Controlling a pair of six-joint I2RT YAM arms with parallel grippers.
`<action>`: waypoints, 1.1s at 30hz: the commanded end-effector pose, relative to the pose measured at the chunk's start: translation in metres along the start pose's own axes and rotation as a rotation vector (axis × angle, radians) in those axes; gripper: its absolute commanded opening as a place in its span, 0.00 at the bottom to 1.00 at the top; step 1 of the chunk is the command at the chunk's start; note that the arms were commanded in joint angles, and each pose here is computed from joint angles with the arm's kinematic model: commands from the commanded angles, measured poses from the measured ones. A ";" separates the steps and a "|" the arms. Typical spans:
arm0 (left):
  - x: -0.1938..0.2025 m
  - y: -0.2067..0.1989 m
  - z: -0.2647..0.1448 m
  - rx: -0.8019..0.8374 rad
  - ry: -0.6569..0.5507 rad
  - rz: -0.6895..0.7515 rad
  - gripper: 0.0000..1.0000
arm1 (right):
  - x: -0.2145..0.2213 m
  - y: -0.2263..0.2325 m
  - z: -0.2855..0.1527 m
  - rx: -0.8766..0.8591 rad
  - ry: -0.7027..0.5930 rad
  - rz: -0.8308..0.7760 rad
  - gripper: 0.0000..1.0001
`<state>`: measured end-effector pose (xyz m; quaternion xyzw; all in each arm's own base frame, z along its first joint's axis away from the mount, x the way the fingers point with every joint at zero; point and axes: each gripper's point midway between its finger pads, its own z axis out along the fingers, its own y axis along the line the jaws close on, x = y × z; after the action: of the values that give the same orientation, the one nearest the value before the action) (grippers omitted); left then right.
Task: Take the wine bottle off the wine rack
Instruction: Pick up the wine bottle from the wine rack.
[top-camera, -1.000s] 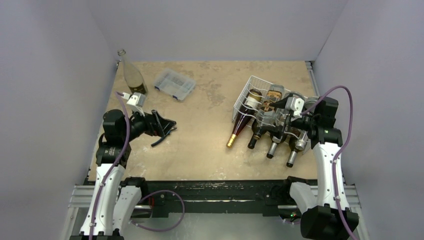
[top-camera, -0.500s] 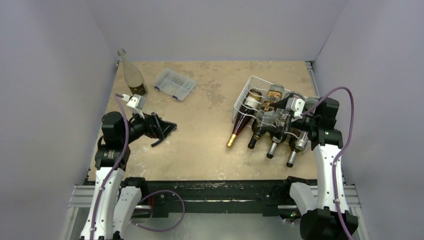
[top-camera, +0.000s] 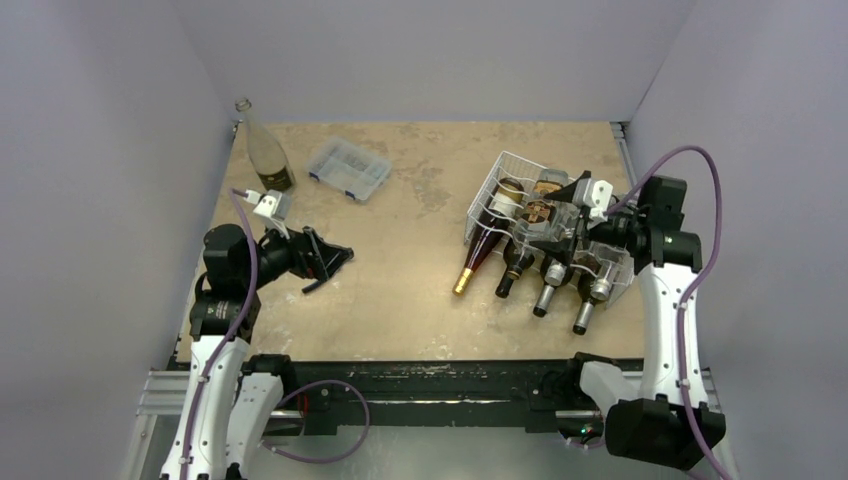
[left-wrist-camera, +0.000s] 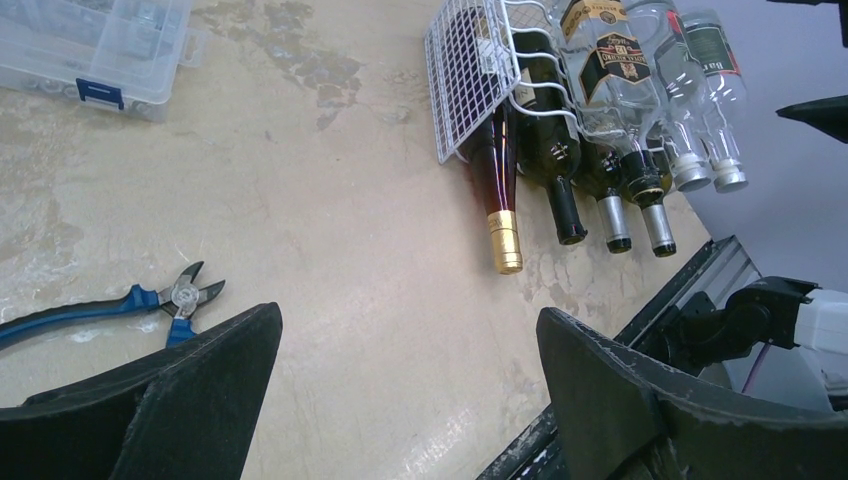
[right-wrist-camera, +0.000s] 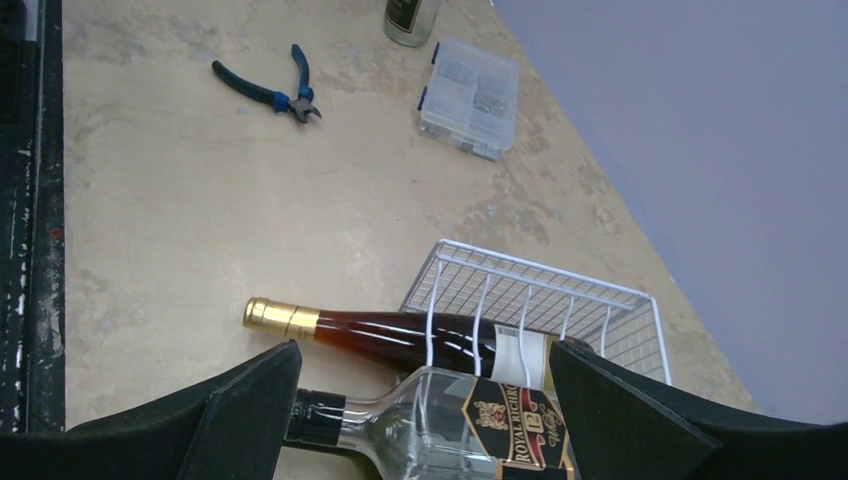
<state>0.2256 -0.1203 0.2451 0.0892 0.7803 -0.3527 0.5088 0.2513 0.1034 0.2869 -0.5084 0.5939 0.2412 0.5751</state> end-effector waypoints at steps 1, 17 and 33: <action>-0.008 -0.009 -0.003 0.024 -0.018 0.016 1.00 | -0.006 -0.001 -0.010 -0.016 0.074 -0.035 0.99; -0.014 -0.004 -0.003 0.031 -0.036 -0.015 1.00 | -0.027 -0.014 -0.027 0.053 0.222 -0.051 0.99; -0.013 -0.006 -0.002 0.048 -0.031 -0.030 1.00 | -0.042 -0.018 -0.018 0.015 0.137 -0.024 0.99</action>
<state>0.2252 -0.1182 0.2453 0.0743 0.7809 -0.3709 0.4971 0.2475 0.0921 0.3233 -0.5279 0.6347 0.1842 0.5334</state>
